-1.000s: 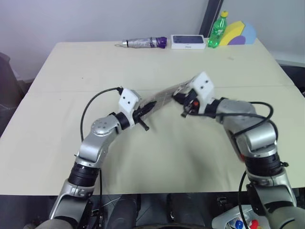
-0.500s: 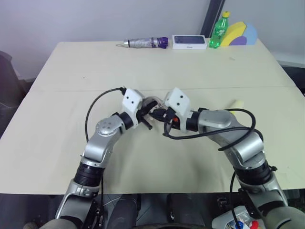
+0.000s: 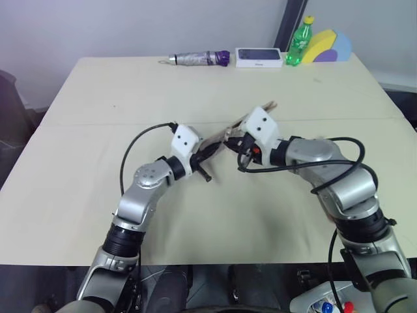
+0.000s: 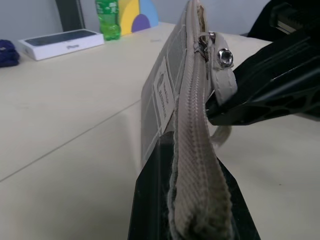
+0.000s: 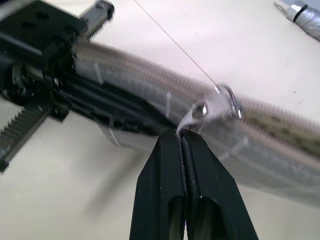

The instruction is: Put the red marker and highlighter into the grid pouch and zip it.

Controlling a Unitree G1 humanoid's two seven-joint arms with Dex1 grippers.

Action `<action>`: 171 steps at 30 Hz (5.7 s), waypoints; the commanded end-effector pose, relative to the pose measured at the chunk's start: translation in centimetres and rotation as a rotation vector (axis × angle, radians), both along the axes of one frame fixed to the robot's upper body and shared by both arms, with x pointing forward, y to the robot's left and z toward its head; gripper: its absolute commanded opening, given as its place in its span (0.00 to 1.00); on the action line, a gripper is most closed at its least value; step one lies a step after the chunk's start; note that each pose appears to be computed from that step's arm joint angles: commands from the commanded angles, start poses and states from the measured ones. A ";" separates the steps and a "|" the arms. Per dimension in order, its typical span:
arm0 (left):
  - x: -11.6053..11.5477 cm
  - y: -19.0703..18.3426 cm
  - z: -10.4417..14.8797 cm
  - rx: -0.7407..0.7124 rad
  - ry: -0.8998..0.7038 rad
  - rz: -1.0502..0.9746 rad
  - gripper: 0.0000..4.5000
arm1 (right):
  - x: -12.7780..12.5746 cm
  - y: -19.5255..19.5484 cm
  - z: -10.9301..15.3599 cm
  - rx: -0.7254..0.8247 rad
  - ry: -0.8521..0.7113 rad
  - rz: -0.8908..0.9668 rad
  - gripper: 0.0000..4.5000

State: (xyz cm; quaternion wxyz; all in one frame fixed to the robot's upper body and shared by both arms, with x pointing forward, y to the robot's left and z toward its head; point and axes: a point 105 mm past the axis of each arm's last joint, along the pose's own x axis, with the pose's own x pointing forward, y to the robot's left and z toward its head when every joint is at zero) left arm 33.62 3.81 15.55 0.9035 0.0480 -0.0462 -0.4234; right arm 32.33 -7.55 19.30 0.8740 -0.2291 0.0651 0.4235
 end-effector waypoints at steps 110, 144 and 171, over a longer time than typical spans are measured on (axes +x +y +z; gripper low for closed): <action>0.9 0.0 -0.8 0.346 -0.417 0.032 0.00 | -1.8 -9.1 -1.4 -0.053 0.148 -0.259 0.20; 0.9 0.3 -1.0 0.300 -0.317 -0.014 0.00 | -4.2 -12.8 -0.6 -0.155 0.129 -0.222 0.99; 1.9 -1.4 -0.9 0.229 -0.263 -0.002 0.00 | -6.7 -19.2 -4.7 -0.220 0.177 -0.531 0.08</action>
